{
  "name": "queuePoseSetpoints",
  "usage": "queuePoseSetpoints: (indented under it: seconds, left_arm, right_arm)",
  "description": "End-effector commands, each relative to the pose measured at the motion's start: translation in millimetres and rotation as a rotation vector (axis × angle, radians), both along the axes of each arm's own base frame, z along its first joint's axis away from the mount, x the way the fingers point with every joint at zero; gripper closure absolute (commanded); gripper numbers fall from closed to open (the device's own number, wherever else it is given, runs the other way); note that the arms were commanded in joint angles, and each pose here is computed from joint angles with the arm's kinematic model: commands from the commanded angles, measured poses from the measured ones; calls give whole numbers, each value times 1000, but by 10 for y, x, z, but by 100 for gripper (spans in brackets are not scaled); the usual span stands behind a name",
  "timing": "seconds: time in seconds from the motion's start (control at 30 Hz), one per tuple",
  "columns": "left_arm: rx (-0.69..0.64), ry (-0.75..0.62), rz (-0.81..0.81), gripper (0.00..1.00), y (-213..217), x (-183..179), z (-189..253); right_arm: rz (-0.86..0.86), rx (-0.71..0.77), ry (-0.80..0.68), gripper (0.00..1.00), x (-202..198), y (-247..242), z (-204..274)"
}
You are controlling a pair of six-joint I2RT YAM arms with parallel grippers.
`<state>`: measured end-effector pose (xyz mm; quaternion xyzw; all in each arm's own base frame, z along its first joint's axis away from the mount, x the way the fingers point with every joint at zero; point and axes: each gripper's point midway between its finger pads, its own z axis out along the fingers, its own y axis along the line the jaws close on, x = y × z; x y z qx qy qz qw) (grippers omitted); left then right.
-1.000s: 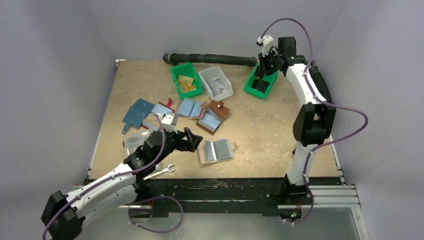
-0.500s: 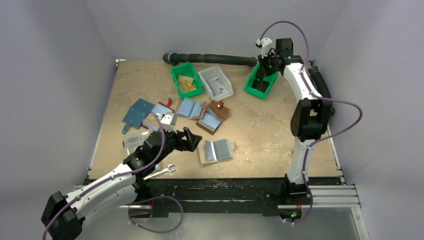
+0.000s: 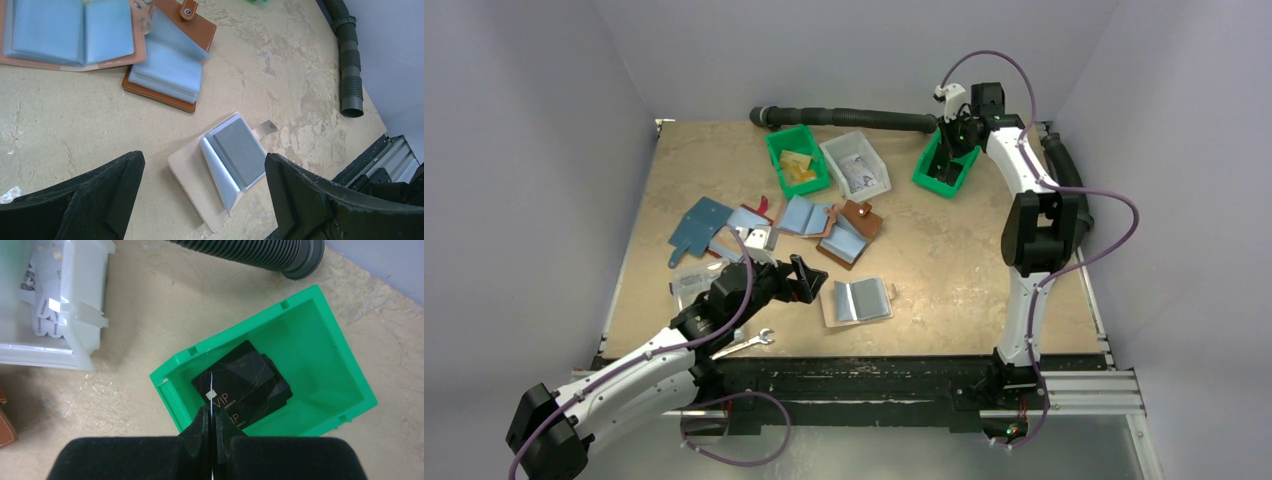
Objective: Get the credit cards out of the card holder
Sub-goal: Place the credit card in the storage box.
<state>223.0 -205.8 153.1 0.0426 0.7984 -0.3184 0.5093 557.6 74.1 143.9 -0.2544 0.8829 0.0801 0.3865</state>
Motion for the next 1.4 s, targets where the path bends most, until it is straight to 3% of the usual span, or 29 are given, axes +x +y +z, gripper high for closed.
queuePoseSetpoints:
  seconds: [0.0,0.6,0.8,1.0,1.13,1.37]
  left_arm:
    - [-5,-15,9,0,21,15,42]
    - [-11,-5,3,0,-20,29,31]
    - [-7,0,2,0,-32,40,9]
    - [-8,5,-1,0,-51,45,-3]
    - [-10,6,-2,0,-57,50,-2]
    - [-15,8,-3,0,-58,45,2]
  right_arm:
    - [-29,18,-66,100,161,-29,212]
    - [-41,57,0,97,223,-58,-96]
    - [-66,40,6,86,282,-116,-173]
    - [-88,34,12,82,312,-175,-223]
    - [-121,9,4,69,340,-259,-230]
    - [-200,-42,-22,60,404,-437,-193]
